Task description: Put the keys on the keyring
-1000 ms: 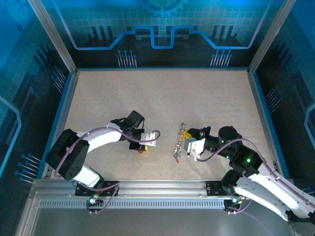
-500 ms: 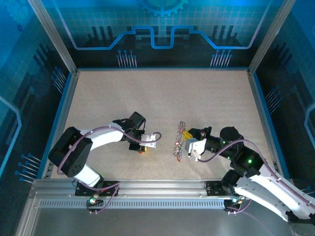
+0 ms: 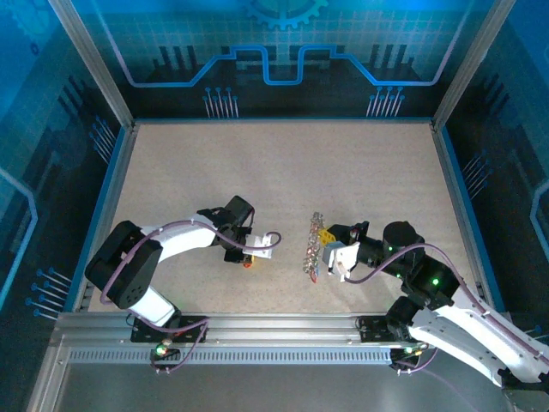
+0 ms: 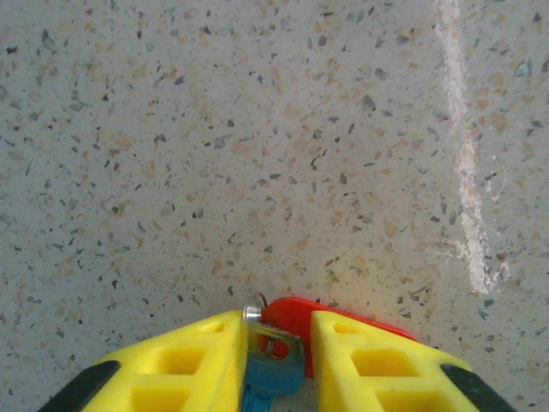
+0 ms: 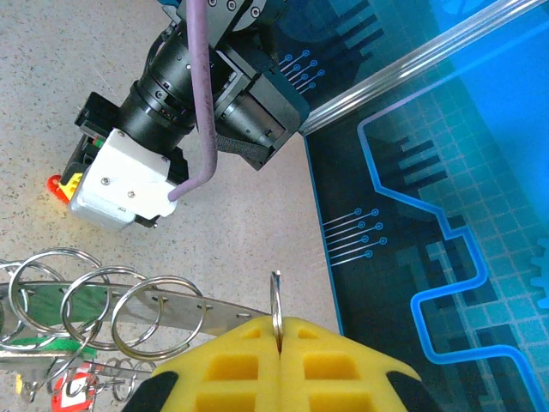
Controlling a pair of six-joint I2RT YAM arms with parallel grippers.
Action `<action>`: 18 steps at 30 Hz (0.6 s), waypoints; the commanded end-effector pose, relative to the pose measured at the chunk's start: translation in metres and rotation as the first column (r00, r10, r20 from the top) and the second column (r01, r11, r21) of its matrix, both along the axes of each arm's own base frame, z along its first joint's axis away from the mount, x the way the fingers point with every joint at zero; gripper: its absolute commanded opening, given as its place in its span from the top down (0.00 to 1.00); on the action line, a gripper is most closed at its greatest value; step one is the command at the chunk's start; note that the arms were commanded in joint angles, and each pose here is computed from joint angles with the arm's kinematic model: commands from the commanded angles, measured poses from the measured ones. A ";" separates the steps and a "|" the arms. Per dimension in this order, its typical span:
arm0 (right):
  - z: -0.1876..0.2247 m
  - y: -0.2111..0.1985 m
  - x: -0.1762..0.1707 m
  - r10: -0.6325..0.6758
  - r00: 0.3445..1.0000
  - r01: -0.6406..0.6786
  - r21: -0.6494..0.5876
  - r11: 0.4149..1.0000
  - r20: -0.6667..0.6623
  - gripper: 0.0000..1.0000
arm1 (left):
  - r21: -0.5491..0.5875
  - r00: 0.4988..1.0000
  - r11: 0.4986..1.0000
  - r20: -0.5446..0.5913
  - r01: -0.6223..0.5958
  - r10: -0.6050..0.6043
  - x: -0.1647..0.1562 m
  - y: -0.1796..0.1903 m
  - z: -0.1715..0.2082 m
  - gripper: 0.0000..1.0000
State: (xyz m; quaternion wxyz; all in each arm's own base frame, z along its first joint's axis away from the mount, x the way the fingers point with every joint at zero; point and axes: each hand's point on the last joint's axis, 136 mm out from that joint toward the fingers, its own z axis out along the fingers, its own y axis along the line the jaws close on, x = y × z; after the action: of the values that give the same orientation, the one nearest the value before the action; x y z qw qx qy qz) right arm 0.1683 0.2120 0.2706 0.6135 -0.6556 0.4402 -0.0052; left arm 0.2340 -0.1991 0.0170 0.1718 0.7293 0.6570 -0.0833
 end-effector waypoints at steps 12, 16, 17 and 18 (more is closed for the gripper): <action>0.021 0.001 -0.004 0.012 0.999 -0.014 0.052 0.999 0.044 1.00 | -0.001 0.999 0.999 0.026 -0.036 0.036 0.009 -0.002 0.006 0.76; 0.022 0.001 -0.004 0.012 0.999 -0.014 0.052 0.999 0.044 1.00 | -0.043 0.995 0.995 0.014 -0.094 0.095 0.017 -0.006 0.016 0.71; 0.022 0.001 -0.004 0.011 0.999 -0.014 0.053 0.999 0.044 1.00 | -0.054 0.994 0.993 0.006 -0.105 0.106 0.018 -0.007 0.017 0.70; 0.022 0.001 -0.005 0.013 0.999 -0.015 0.052 0.999 0.044 1.00 | -0.065 0.992 0.990 0.000 -0.123 0.123 0.020 -0.007 0.020 0.68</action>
State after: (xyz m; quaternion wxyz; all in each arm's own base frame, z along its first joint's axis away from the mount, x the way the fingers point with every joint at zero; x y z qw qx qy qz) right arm 0.1682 0.2121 0.2704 0.6132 -0.6558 0.4403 -0.0050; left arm 0.2428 -0.1982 0.0199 0.1784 0.7052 0.6818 -0.0768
